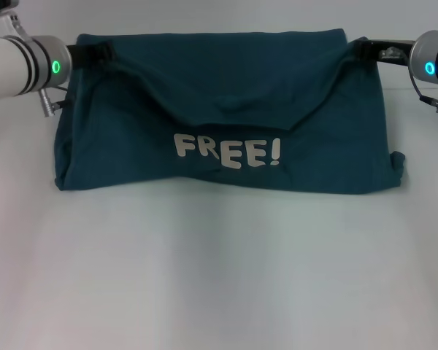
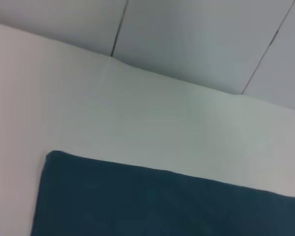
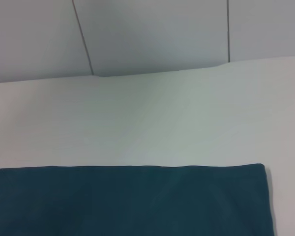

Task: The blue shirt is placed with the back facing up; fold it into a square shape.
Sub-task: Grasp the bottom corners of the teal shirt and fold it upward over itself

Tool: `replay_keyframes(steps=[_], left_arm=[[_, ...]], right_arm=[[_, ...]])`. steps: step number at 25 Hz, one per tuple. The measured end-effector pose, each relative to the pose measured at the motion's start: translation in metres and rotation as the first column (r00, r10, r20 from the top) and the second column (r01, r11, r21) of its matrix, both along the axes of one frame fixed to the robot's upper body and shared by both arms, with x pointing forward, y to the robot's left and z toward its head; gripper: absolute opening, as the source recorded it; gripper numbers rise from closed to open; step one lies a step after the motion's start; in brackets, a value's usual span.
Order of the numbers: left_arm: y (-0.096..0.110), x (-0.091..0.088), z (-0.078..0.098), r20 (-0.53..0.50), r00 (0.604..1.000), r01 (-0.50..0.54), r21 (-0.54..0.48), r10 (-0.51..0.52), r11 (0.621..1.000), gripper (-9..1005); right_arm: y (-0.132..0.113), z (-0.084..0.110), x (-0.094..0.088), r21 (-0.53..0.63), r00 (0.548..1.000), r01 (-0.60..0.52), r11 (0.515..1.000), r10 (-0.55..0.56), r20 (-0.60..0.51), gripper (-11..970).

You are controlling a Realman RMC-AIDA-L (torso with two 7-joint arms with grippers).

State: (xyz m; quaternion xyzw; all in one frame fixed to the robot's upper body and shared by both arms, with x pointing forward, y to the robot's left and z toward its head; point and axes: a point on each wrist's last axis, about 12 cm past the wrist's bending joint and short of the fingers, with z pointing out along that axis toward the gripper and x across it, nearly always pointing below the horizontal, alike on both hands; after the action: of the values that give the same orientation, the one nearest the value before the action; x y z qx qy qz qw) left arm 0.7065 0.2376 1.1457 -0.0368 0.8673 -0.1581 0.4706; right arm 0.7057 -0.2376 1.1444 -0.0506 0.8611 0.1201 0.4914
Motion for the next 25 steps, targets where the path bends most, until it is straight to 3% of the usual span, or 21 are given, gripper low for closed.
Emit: replay_keyframes(steps=[11, 25], left_arm=[[-0.002, 0.002, 0.0, 0.039, 0.999, 0.01, 0.105, -0.014, 0.994, 41], [-0.017, -0.003, -0.012, 0.039, 0.995, 0.081, 0.202, -0.091, 0.976, 43]], right_arm=[[-0.001, 0.004, 0.005, -0.004, 1.0, 0.019, 1.0, -0.019, 0.013, 40], [0.0, -0.014, -0.002, -0.054, 0.998, -0.021, 0.998, 0.018, -0.057, 105]])
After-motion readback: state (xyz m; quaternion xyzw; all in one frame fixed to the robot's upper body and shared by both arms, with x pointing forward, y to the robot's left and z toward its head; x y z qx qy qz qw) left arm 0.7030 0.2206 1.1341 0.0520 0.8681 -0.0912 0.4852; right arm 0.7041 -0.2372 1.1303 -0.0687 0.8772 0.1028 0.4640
